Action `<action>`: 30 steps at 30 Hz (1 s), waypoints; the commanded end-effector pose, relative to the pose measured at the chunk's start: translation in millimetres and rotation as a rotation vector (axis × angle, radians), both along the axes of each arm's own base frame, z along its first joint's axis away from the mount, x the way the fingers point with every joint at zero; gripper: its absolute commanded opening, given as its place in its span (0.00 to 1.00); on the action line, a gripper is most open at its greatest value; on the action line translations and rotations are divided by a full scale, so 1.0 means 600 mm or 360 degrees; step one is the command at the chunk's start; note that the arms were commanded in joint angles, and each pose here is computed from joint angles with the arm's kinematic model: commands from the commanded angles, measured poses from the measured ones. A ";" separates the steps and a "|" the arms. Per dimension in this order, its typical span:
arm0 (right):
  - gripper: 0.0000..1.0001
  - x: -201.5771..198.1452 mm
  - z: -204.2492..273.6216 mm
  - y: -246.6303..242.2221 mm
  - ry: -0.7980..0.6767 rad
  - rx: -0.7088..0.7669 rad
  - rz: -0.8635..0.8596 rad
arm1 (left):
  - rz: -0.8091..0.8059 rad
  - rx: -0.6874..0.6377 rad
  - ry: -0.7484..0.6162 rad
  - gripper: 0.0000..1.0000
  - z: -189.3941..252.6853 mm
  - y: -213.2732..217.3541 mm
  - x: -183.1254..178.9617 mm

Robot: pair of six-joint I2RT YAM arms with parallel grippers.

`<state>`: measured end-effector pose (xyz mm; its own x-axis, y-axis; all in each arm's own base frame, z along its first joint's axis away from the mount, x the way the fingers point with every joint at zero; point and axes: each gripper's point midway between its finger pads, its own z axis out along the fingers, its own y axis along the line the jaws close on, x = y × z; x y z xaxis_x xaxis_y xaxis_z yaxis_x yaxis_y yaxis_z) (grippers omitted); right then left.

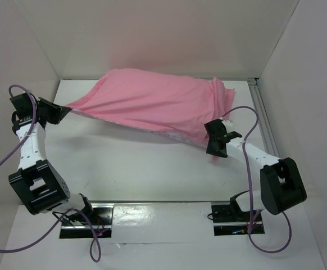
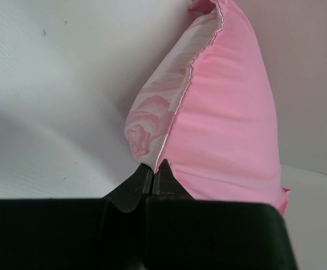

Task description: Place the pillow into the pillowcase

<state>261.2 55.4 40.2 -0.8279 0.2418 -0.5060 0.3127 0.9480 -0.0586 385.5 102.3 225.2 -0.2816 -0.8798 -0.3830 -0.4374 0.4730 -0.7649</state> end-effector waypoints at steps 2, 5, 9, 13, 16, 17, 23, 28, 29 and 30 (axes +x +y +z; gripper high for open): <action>0.36 0.075 0.080 -0.012 -0.0421 -0.0064 -0.0119 | 0.0033 0.0046 -0.0082 0.00 0.029 0.016 0.005; 0.00 0.079 0.095 -0.009 -0.0429 -0.0057 -0.0096 | 0.0027 0.0034 -0.0103 0.00 0.042 0.012 0.004; 0.00 0.101 0.198 -0.004 -0.0603 -0.0038 -0.0031 | 0.0000 0.0039 -0.0174 0.00 0.092 0.008 0.009; 0.00 0.107 0.384 -0.037 -0.0958 -0.0008 -0.0072 | -0.0011 0.0061 -0.0327 0.00 0.197 0.004 0.007; 0.00 0.094 0.542 -0.068 -0.1252 -0.0021 -0.0138 | 0.0032 0.0066 -0.0530 0.00 0.309 0.010 -0.023; 0.00 0.087 0.580 -0.078 -0.1325 -0.0026 -0.0182 | 0.0048 0.0063 -0.0577 0.00 0.333 0.013 -0.032; 0.00 0.016 0.795 -0.122 -0.1764 -0.0036 -0.0268 | 0.0131 0.0115 -0.0863 0.00 0.477 0.029 -0.110; 0.00 0.040 0.804 -0.119 -0.1774 -0.0086 -0.0263 | 0.0105 0.0098 -0.0853 0.00 0.465 0.030 -0.105; 0.00 0.052 0.789 -0.115 -0.1731 -0.0102 -0.0253 | 0.0088 0.0098 -0.0821 0.00 0.447 0.033 -0.096; 0.00 0.075 0.770 -0.105 -0.1688 -0.0107 -0.0227 | 0.0088 0.0101 -0.0799 0.00 0.434 0.034 -0.091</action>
